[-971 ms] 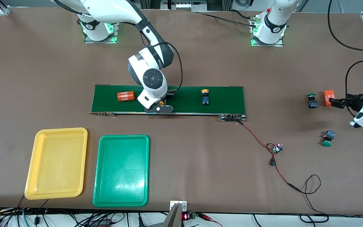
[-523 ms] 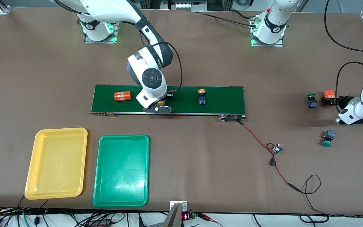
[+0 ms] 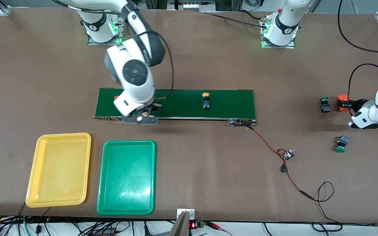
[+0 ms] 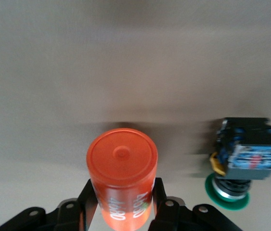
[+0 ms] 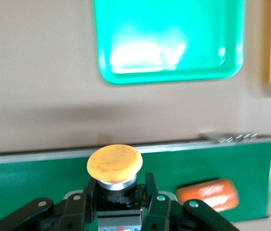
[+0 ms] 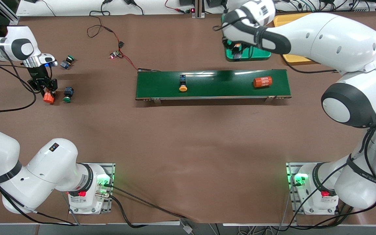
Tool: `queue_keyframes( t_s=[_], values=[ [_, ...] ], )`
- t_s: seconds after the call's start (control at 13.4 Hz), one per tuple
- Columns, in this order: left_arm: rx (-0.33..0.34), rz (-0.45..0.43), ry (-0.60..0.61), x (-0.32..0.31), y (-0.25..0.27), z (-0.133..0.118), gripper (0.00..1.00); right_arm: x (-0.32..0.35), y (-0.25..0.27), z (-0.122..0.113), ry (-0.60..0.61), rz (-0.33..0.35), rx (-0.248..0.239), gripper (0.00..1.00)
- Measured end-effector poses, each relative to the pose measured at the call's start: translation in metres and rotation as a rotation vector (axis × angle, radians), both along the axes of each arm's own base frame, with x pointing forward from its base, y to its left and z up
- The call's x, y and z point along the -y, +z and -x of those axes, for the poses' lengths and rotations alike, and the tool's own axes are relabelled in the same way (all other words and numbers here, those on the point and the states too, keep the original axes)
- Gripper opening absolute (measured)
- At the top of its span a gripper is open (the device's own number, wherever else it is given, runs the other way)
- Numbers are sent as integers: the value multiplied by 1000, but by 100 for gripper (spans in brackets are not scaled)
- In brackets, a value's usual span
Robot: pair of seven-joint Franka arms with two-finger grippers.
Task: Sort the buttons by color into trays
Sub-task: 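Place the yellow button in the yellow tray while the left gripper lifts cylinder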
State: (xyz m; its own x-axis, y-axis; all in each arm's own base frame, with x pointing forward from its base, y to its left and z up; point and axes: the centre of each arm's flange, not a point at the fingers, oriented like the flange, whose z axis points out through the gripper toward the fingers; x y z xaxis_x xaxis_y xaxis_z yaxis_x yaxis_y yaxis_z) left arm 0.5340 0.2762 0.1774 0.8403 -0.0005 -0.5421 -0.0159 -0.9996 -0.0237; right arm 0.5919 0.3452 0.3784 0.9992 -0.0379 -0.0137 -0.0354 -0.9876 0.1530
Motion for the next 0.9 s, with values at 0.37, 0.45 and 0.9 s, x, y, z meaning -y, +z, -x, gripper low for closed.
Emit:
queue_keyframes(
  t_s=[0.37,0.45,0.9],
  values=[
    [43,58,-109,90,102,-56,50,168,-5,-71,96,14,-50,41],
    [53,88,-111,120,115,-65,50,206,-8,-81,131,9,-66,41],
    [-14,153,-33,338,160,-87,50,344,-44,-107,256,-8,-88,41]
  ],
)
